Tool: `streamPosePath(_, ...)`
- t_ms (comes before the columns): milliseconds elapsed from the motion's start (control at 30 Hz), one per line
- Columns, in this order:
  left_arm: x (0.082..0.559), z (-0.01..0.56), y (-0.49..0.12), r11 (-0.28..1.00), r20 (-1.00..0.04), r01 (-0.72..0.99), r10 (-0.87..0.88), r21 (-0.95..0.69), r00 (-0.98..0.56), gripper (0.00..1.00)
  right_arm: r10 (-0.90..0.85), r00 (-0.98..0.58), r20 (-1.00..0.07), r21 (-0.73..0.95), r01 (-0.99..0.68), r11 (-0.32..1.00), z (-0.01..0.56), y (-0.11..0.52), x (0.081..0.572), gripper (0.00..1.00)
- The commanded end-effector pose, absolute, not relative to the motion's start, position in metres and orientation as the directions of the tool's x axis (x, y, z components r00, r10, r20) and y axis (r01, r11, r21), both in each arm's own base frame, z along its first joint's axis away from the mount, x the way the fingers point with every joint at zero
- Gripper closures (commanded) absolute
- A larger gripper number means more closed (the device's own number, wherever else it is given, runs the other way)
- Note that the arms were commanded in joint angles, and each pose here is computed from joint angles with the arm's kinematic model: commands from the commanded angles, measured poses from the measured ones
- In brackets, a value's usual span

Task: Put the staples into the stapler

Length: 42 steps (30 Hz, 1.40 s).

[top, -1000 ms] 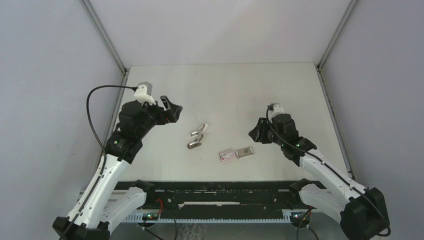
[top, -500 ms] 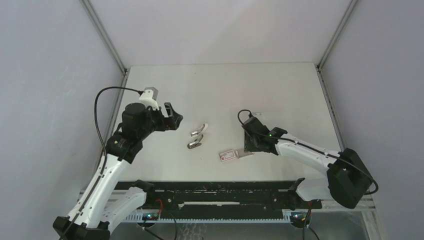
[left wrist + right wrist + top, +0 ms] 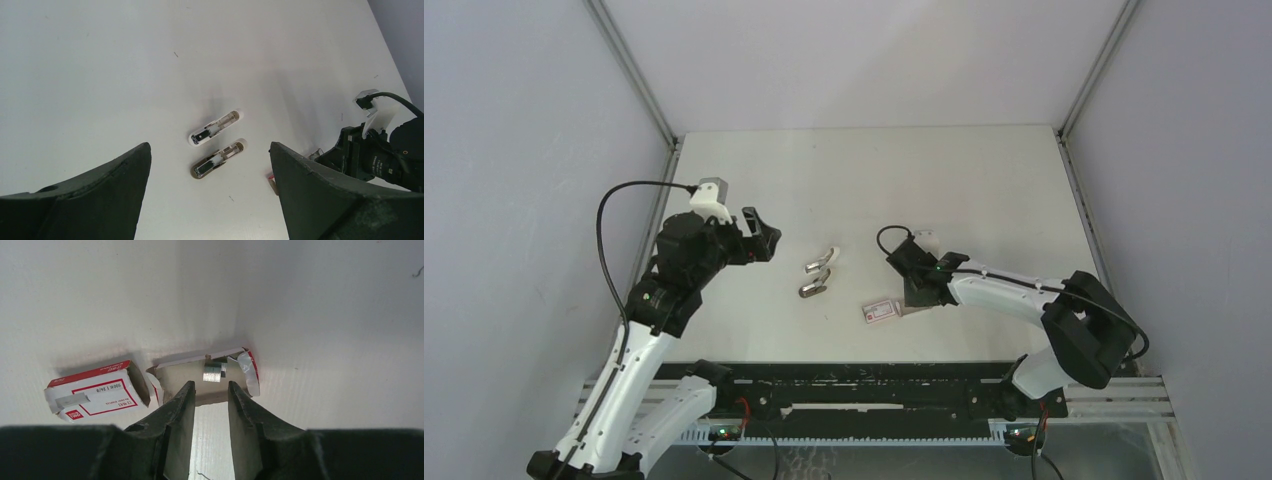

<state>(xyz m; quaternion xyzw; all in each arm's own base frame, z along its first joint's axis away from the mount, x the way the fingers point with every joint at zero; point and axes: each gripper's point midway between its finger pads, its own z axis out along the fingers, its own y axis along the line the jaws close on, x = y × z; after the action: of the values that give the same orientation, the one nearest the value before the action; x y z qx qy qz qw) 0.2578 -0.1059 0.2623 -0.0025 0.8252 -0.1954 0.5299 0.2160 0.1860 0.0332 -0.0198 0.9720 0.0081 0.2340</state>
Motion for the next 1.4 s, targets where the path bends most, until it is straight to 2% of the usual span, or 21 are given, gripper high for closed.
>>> streamPosePath(0, 0.263, 0.265, -0.101, 0.932, -0.888, 0.199, -0.201, -0.304, -0.414, 0.08, -0.017, -0.863, -0.505, 0.027, -0.035, 0.999, 0.044, 0.199, 0.230, 0.71)
streamPosePath(1100, 0.263, 0.262, -0.100, 0.929, -0.880, 0.195, -0.210, -0.315, -0.425, 0.08, -0.059, -0.882, -0.467, -0.063, -0.033, 0.997, 0.025, 0.195, 0.230, 0.81)
streamPosePath(1367, 0.263, 0.260, -0.100, 0.927, -0.877, 0.193, -0.215, -0.322, -0.430, 0.09, -0.056, -0.871, -0.489, -0.041, -0.041, 0.998, 0.035, 0.198, 0.232, 0.87)
